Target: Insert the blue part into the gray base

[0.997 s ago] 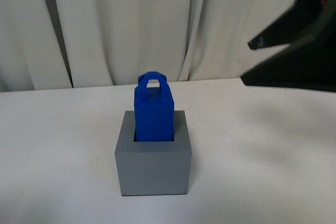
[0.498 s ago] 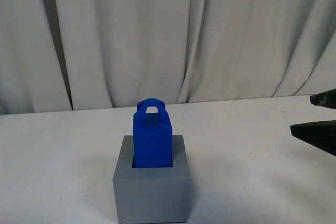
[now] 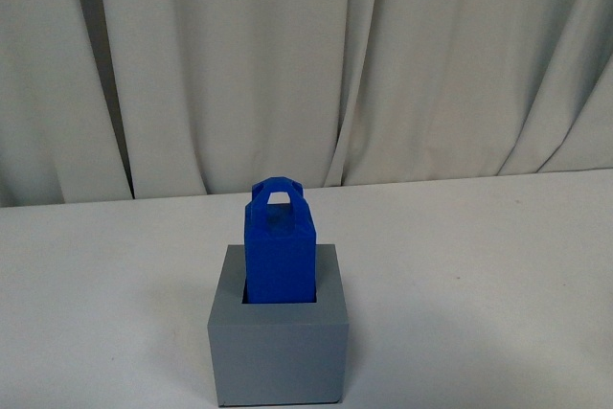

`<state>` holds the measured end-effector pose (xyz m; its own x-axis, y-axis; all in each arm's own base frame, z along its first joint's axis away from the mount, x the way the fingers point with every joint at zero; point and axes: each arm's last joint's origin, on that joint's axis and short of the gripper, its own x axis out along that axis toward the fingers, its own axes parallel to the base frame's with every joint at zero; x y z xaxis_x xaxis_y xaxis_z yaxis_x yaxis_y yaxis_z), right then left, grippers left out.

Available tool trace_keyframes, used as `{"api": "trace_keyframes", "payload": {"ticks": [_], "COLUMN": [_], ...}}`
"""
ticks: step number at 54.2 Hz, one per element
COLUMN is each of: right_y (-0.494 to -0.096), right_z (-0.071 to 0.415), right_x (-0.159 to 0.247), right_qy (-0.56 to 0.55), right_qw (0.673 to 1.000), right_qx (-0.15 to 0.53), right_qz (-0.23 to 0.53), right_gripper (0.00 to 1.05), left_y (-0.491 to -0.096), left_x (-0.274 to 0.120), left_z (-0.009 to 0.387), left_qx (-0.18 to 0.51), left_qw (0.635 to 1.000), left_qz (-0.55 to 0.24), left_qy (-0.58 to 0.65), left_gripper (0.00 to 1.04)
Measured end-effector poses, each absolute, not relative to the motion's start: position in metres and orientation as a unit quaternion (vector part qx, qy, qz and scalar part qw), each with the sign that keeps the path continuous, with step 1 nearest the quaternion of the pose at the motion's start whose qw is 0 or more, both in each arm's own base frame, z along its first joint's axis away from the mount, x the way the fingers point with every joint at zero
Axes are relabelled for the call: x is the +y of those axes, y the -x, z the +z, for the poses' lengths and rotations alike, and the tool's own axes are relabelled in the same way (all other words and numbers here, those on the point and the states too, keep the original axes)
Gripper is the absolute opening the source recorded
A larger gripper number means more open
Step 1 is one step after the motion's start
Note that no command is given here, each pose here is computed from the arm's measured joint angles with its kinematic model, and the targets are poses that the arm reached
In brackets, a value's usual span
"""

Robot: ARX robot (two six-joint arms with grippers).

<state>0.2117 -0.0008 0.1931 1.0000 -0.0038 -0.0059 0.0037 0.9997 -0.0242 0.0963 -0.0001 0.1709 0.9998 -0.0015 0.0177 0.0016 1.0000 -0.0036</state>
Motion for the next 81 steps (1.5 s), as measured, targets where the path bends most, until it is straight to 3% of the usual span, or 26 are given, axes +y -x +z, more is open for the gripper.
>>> {"api": "trace_keyframes", "payload": {"ticks": [8, 43, 81], "right_y": [-0.193, -0.144, -0.117], "right_z": [0.185, 0.161, 0.169], "right_x": [0.000, 0.000, 0.000], "right_qy": [0.009, 0.006, 0.005], "right_qw": [1.000, 1.000, 1.000], "right_qx": [0.004, 0.011, -0.005], "right_qz": [-0.001, -0.001, -0.001], "right_gripper": [0.01, 0.02, 0.02], "left_y": [-0.096, -0.096, -0.096], "left_x": [0.000, 0.000, 0.000], "left_z": [0.171, 0.171, 0.171], "left_qx": [-0.009, -0.009, -0.009], "left_qw": [1.000, 1.000, 1.000], "left_qz": [-0.001, -0.001, -0.001], "left_qy": [0.002, 0.002, 0.002], "left_gripper": [0.99, 0.99, 0.99]}}
